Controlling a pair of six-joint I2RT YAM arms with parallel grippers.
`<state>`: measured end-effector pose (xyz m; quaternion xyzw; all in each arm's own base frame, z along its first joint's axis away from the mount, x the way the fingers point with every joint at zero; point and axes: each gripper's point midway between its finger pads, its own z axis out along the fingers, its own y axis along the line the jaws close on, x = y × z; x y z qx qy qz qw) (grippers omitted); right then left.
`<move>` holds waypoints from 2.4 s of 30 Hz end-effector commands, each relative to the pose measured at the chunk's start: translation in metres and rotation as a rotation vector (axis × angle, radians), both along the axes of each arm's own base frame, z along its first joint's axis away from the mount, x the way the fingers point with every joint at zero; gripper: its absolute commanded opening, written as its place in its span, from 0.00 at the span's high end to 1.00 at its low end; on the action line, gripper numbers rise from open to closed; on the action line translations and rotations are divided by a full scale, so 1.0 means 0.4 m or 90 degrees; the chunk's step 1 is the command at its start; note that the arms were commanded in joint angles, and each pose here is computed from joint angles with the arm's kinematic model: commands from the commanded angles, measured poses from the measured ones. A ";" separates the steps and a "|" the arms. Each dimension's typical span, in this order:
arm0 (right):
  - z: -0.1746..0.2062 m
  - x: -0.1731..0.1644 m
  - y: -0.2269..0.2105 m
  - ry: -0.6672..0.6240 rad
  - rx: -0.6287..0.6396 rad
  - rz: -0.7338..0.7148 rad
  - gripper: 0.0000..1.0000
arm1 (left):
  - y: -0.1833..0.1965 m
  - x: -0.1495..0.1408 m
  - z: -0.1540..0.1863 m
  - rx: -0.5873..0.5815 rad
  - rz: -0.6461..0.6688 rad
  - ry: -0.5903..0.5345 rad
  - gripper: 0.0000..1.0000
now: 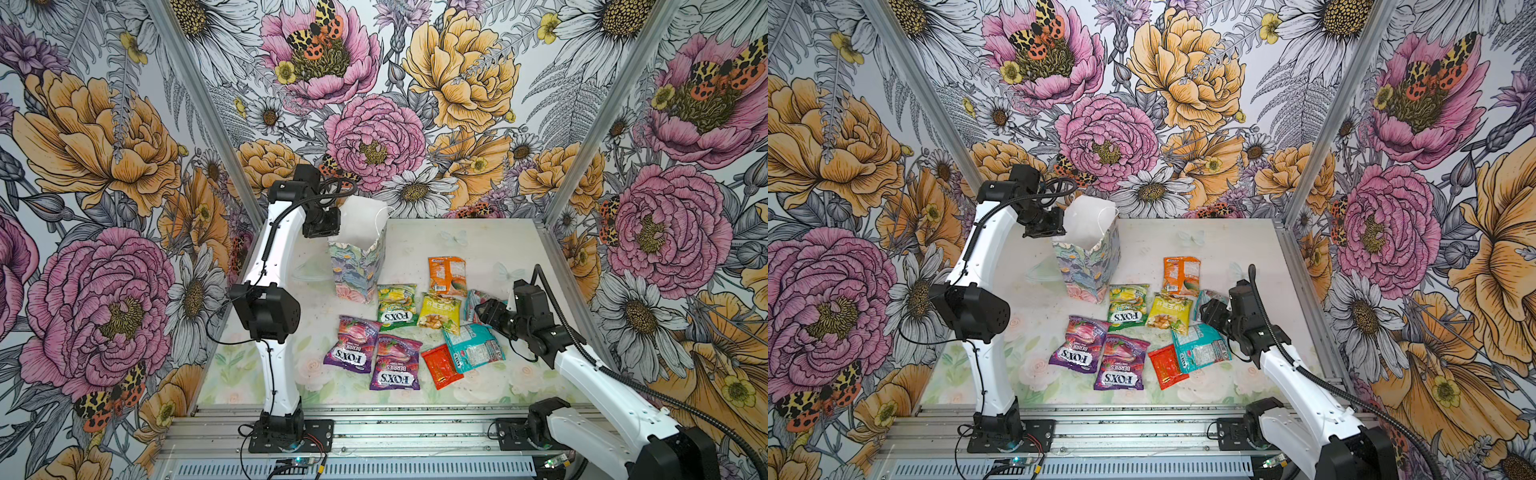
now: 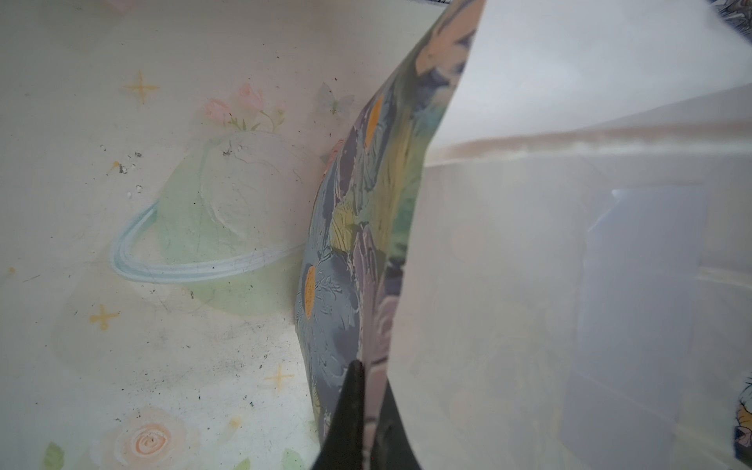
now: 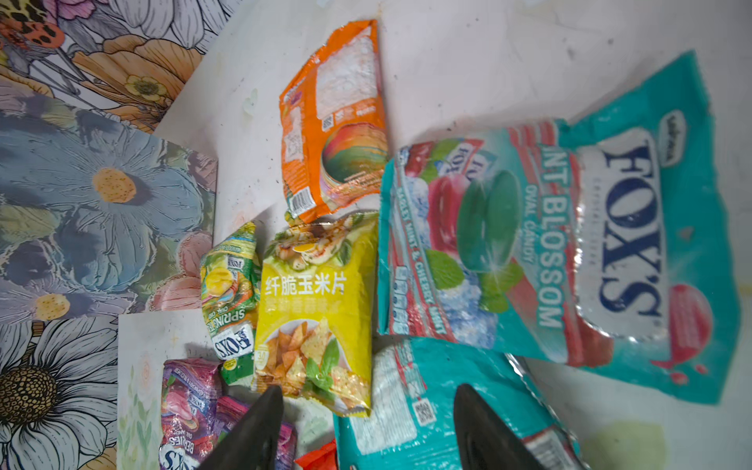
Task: Place the snacks into the paper bag
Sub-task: Pick up the snack from the middle-right of the table.
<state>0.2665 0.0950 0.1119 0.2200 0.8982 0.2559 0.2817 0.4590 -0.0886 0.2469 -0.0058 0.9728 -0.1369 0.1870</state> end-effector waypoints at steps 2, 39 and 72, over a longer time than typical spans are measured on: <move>-0.031 -0.027 -0.034 0.031 0.027 -0.070 0.34 | 0.002 -0.015 0.034 0.004 0.000 -0.021 1.00; -0.154 0.053 -0.122 0.006 0.090 -0.219 0.36 | 0.004 -0.020 0.033 0.024 0.008 -0.028 1.00; -0.006 0.152 -0.131 -0.080 -0.022 -0.131 1.00 | 0.012 -0.023 0.028 0.000 0.015 -0.042 1.00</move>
